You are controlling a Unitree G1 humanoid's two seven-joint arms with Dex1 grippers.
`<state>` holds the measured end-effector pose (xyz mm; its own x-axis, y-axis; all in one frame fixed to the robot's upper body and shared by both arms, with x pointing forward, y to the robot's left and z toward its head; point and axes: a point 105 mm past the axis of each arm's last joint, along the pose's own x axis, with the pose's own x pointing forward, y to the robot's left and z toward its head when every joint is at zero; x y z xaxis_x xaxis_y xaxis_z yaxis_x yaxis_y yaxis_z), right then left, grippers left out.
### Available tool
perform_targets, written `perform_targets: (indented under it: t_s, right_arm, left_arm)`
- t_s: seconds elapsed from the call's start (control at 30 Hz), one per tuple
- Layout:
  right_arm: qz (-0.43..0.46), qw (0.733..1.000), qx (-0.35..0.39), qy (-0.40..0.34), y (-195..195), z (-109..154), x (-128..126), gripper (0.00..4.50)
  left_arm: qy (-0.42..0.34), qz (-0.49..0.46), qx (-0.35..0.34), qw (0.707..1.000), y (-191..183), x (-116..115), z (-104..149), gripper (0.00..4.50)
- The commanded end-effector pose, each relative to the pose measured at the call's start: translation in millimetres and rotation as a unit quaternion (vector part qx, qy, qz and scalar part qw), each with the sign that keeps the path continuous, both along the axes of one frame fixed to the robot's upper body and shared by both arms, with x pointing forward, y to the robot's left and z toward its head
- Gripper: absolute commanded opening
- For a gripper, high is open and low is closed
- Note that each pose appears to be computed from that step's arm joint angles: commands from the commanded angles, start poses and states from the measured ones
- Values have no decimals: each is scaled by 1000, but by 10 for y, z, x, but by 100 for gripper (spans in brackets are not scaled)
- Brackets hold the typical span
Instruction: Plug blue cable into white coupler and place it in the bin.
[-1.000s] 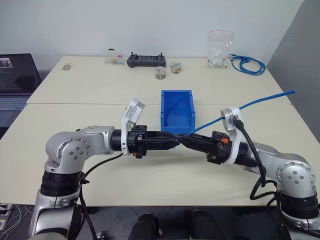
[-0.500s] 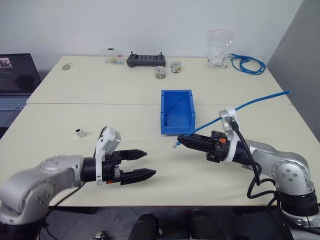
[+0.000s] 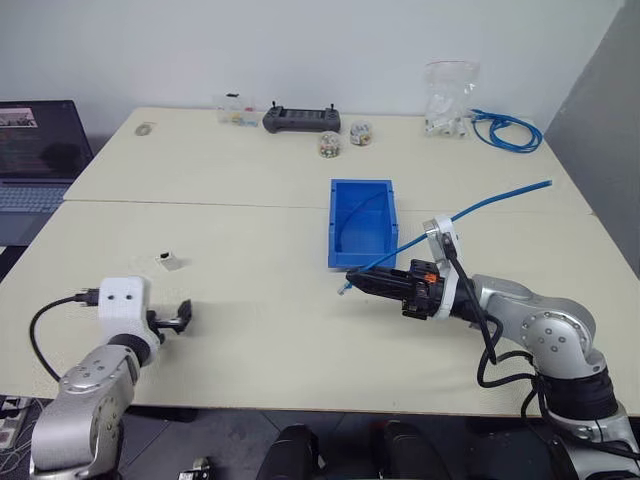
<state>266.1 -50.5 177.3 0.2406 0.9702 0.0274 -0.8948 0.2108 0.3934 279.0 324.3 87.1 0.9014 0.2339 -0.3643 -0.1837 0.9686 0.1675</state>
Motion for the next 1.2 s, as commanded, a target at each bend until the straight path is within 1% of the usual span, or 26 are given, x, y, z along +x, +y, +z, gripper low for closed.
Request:
perform_targets:
  t_s: [0.03, 0.13, 0.27, 0.37, 0.6, 0.83, 0.87, 0.9, 0.97, 1.07, 1.2]
  right_arm:
    - [12, 999, 10, -28, 35, 117, -20, 12]
    - [13, 999, 9, -34, 46, 129, -27, 11]
    - [13, 999, 6, -38, 50, 133, -33, 11]
    - [12, 999, 5, -40, 51, 132, -38, 11]
    - [9, 999, 3, -41, 52, 116, -53, 11]
    - [6, 999, 1, -42, 38, 114, -49, 11]
    - [5, 999, 1, -42, 35, 114, -47, 11]
    - [5, 999, 1, -42, 34, 114, -46, 11]
    - [5, 999, 0, -42, 35, 112, -47, 11]
    - [5, 999, -1, -43, 31, 109, -43, 11]
    - [5, 999, -2, -43, 29, 108, -39, 11]
  left_arm:
    - [-13, -6, 6, 1000, 114, 155, 128, 450]
    - [-13, -38, -1, 999, 91, 353, 159, 450]
    - [-6, -63, -15, 998, 52, 515, 136, 450]
    - [-8, -59, -18, 998, 56, 628, 122, 450]
    - [-9, -42, -9, 999, 80, 720, 93, 450]
    - [-5, -29, -37, 999, 15, 737, 7, 450]
    - [-7, -19, -45, 999, 15, 734, -3, 415]
    - [-8, -11, -51, 999, 17, 730, -13, 409]
    - [-10, 2, -57, 998, 21, 719, -32, 361]
    - [-7, 7, -61, 998, -5, 712, -68, 306]
    - [-7, 15, -58, 998, -4, 709, -79, 222]
